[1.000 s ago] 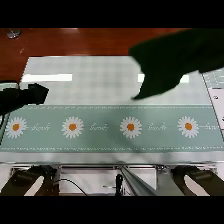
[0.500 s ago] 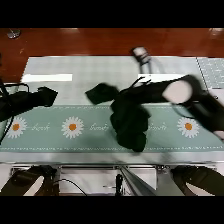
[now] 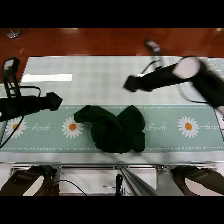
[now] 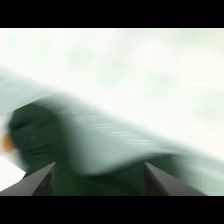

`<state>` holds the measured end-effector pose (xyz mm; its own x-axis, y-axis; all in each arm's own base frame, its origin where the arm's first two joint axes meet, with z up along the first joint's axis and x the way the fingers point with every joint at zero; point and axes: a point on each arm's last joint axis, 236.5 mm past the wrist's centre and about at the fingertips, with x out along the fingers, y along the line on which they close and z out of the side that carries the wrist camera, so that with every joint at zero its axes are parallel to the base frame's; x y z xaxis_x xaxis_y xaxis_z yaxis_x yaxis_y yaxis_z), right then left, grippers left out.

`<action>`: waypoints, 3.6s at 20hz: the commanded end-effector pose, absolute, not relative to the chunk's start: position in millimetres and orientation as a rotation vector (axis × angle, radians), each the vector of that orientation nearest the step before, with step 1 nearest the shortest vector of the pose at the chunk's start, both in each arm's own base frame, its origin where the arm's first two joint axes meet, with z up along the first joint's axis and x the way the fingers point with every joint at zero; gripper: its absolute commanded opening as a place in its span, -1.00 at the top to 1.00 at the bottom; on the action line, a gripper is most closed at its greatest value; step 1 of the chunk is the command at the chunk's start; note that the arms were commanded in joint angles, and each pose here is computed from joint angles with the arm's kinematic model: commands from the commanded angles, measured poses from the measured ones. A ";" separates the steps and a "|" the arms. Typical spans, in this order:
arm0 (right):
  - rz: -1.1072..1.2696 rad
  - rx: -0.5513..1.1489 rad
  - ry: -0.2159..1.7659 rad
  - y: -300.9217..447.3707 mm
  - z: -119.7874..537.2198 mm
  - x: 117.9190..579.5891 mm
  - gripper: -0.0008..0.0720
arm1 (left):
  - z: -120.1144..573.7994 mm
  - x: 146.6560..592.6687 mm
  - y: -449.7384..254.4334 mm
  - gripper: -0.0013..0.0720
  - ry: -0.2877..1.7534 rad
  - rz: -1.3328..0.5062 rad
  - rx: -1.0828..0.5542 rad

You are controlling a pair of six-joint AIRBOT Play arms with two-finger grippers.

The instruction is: Fold the shirts.

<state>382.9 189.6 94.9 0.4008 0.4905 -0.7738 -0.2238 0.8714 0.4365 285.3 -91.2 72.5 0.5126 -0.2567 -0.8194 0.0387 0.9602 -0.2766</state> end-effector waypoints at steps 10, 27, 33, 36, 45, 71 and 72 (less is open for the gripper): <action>0.039 0.622 1.217 30.0 -22.3 222.8 -0.72 | -36.6 277.6 -233.6 -0.95 1.467 -0.651 -0.577; 0.407 0.624 1.495 174.2 -68.9 165.8 -0.72 | -9.4 316.8 -245.0 0.91 1.425 -0.879 -0.430; 0.423 0.691 1.498 207.6 -90.5 178.8 -0.68 | 15.9 325.2 -227.5 0.91 1.359 -0.864 -0.444; 0.486 0.682 1.492 226.3 -86.5 186.2 0.59 | 20.7 326.4 -225.0 0.91 1.344 -0.861 -0.444; 0.453 0.337 0.947 138.1 167.4 341.4 0.89 | 260.8 420.6 -118.5 0.91 0.518 -0.630 -0.565; 0.348 0.198 0.841 92.6 201.3 244.6 0.89 | 84.6 236.3 -93.8 0.91 1.072 -0.378 -0.514; 0.300 0.205 0.865 84.8 181.5 268.7 0.89 | 67.4 247.8 -92.0 0.91 1.102 -0.358 -0.543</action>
